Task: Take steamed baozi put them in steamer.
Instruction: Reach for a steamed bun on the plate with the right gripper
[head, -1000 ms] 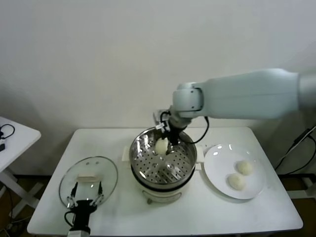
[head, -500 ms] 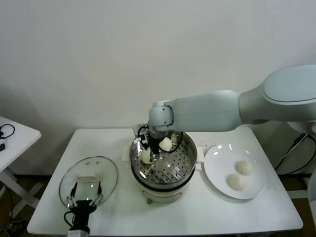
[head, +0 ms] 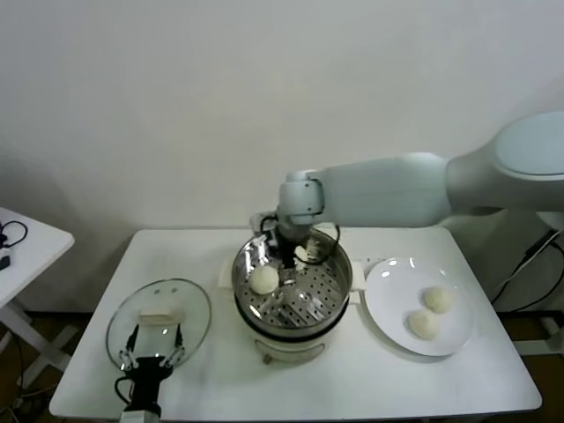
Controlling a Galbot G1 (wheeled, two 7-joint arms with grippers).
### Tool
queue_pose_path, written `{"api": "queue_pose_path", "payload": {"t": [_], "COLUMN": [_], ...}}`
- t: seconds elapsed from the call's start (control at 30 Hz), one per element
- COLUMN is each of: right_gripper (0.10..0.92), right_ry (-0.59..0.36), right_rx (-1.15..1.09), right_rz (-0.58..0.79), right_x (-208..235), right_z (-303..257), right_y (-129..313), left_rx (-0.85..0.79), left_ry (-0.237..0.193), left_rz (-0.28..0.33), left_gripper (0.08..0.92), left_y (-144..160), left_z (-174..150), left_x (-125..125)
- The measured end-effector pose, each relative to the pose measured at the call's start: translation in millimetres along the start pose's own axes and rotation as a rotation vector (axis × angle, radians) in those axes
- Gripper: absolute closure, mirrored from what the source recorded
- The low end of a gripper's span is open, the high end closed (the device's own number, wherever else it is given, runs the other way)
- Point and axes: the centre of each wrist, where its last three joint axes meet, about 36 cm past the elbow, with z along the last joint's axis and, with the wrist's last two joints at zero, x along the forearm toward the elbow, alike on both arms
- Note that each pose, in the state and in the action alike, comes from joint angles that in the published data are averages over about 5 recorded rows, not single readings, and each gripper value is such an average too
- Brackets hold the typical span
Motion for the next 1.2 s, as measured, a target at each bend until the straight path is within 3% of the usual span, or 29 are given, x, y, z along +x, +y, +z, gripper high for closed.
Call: {"api": "queue_pose_path", "payload": {"t": [0.23, 0.43, 0.73, 1.2], "right_gripper": [0.2, 0.2, 0.2, 0.2], "right_ry": [0.057, 0.104, 0.124, 0.144], "right_rx": [-0.065, -0.137, -0.202, -0.2], "right_rz": [0.007, 0.007, -0.029, -0.092], "right_x": [66.3, 77.9, 30.3, -51.7], "right_z": [98.6, 186.0, 267.9, 301.5], "right_y": [18.3, 58.9, 121.1, 173.6], "left_rx": [0.001, 0.001, -0.005, -0.006], "left_ry": [0.002, 0.006, 0.021, 0.035], "left_rz": [0.004, 0.003, -0.003, -0.014], "left_gripper": [0.177, 0.177, 0.177, 0.177], "left_y": [-2.7, -5.6, -8.9, -11.3], "left_z": [1.0, 2.1, 7.6, 12.9], "left_x": [0.0, 1.8, 5.2, 11.8]}}
